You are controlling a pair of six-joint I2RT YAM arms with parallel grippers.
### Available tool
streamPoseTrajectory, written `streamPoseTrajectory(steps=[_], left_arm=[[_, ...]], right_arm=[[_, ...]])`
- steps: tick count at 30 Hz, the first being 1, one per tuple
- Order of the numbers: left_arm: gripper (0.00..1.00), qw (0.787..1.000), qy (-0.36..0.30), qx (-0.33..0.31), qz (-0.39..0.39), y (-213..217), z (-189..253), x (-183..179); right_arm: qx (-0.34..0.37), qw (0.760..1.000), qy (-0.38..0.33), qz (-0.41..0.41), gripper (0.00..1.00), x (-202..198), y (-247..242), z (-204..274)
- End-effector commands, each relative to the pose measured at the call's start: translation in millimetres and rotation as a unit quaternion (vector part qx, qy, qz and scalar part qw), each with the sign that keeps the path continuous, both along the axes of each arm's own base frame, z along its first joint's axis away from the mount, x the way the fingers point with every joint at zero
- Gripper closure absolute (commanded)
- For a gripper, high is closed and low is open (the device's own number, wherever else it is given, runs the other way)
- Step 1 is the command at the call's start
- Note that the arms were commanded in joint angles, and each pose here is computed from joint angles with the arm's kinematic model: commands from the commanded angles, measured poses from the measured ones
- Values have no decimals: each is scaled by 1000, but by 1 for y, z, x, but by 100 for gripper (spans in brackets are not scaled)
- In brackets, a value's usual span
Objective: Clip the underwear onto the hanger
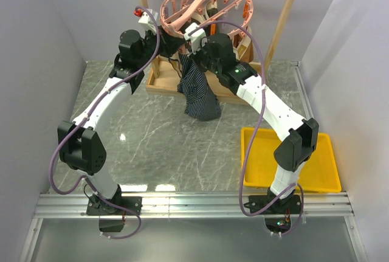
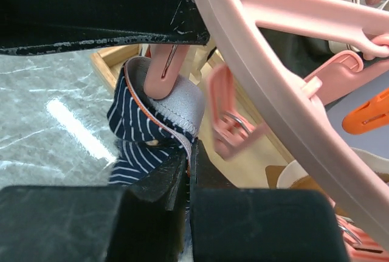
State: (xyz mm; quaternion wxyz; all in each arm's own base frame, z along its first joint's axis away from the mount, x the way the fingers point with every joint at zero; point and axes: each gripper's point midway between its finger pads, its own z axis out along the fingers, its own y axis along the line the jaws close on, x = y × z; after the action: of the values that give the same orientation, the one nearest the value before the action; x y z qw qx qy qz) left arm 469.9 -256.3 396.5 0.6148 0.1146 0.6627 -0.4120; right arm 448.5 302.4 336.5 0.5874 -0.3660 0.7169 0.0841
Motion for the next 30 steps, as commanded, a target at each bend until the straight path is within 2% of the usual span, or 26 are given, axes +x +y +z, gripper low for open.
streamPoseTrajectory(steps=[1,12,26,30], left_arm=[[100,999,32,14,-14,-4,-17,-2],[100,999,28,14,-16,-5,-14,-3],[100,999,25,16,-16,-6,-14,-2],[95,999,26,15,-15,-6,-13,0]], right_arm=[[39,998,-54,-5,100,0,2,51],[27,997,-67,-40,100,7,-13,53],[82,995,-55,-27,100,5,-1,77],[86,994,-55,-33,100,6,-2,80]])
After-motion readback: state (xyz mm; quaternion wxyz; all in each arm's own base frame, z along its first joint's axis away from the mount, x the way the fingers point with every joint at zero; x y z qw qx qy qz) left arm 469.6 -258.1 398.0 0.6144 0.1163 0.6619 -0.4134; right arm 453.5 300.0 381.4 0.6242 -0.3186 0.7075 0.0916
